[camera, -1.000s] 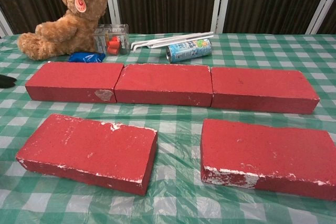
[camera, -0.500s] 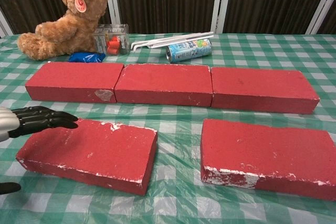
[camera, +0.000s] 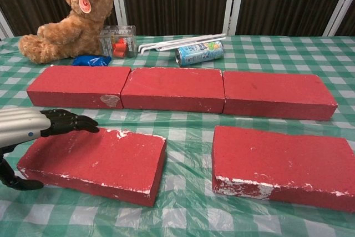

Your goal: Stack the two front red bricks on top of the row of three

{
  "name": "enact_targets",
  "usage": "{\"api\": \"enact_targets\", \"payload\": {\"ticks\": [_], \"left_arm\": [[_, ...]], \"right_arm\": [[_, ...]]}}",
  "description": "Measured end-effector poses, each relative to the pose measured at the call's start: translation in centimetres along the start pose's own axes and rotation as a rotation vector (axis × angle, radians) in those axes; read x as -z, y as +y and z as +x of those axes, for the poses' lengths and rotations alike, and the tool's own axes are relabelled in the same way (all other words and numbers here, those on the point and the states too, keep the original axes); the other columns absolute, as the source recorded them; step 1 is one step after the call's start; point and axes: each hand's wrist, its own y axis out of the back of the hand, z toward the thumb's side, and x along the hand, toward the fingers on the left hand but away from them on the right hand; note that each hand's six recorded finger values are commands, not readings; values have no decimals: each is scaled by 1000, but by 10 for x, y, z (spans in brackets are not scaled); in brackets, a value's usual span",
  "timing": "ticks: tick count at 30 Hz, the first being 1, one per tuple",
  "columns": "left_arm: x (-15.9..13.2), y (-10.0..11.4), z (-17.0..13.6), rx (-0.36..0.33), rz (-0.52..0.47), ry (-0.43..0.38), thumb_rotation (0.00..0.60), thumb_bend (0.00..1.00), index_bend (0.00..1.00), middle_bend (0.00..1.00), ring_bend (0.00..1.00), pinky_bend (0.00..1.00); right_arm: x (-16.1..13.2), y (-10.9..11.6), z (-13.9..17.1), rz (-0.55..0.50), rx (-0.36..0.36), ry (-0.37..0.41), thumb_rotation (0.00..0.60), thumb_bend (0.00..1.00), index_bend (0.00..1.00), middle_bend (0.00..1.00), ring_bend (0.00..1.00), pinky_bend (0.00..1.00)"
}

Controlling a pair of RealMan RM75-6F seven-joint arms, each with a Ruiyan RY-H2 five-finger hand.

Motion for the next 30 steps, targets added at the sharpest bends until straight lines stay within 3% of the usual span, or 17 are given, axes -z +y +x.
{"api": "enact_targets", "payload": {"ticks": [20,30], "left_arm": [[8,4,14,64,37,14,600,228,0,0,0,0],[9,10,20,64,48,15,600,231,0,0,0,0]], "right_arm": [[0,-2,-3,8,-7,-14,600,154,0,0,0,0],[1,-3,-4,10,-9,-21,600,153,0,0,0,0]]}}
